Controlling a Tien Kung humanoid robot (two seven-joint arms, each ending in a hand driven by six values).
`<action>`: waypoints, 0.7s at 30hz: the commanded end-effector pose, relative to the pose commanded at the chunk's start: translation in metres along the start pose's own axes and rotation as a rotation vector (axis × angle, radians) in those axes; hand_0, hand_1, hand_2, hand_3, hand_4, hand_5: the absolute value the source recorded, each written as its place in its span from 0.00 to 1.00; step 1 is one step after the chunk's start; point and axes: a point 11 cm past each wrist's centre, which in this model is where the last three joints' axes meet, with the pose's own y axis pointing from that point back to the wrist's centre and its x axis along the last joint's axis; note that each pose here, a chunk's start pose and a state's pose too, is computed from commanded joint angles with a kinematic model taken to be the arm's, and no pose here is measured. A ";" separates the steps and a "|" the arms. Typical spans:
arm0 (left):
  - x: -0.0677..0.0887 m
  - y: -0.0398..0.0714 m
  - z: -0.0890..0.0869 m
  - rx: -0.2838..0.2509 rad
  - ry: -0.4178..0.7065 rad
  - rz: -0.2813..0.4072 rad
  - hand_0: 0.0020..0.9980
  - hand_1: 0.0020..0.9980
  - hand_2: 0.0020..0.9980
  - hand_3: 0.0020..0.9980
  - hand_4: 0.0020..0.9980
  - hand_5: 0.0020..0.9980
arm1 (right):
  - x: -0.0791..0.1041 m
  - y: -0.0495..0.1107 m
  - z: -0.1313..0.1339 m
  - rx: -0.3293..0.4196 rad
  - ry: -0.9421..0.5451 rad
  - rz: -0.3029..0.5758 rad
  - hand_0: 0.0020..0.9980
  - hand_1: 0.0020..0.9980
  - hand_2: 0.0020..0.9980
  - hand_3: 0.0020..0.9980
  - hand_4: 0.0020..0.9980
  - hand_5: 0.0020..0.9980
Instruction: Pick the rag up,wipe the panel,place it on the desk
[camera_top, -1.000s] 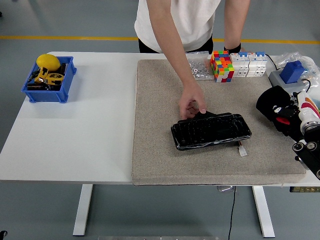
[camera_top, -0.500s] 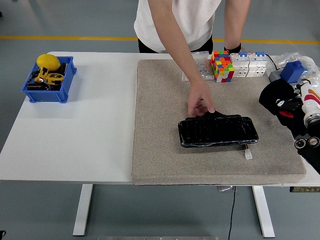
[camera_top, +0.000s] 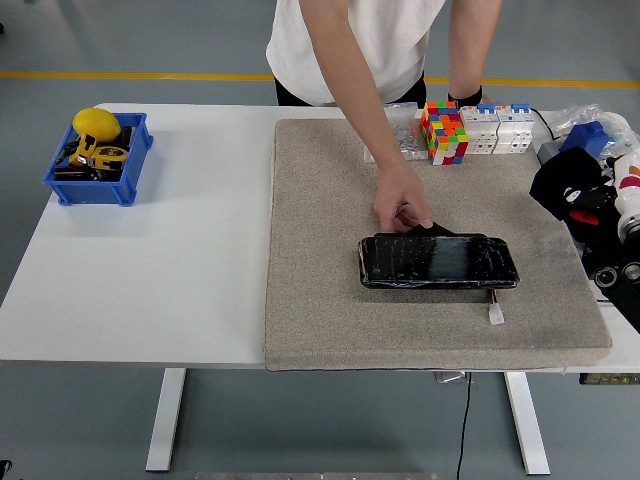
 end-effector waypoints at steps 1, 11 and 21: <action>0.001 0.000 -0.001 0.002 0.000 0.002 0.68 0.73 0.73 0.61 0.67 0.63 | -0.002 0.001 0.000 -0.001 0.000 -0.003 0.25 0.30 0.34 0.36 0.74 0.00; 0.002 0.000 0.001 -0.003 -0.008 0.004 0.69 0.73 0.73 0.61 0.67 0.63 | -0.008 0.008 -0.001 -0.025 0.017 -0.008 0.25 0.30 0.34 0.37 0.74 0.00; 0.005 0.000 -0.002 0.005 -0.012 0.012 0.69 0.73 0.73 0.61 0.67 0.63 | -0.009 0.009 -0.004 -0.018 0.023 -0.023 0.25 0.30 0.34 0.37 0.74 0.00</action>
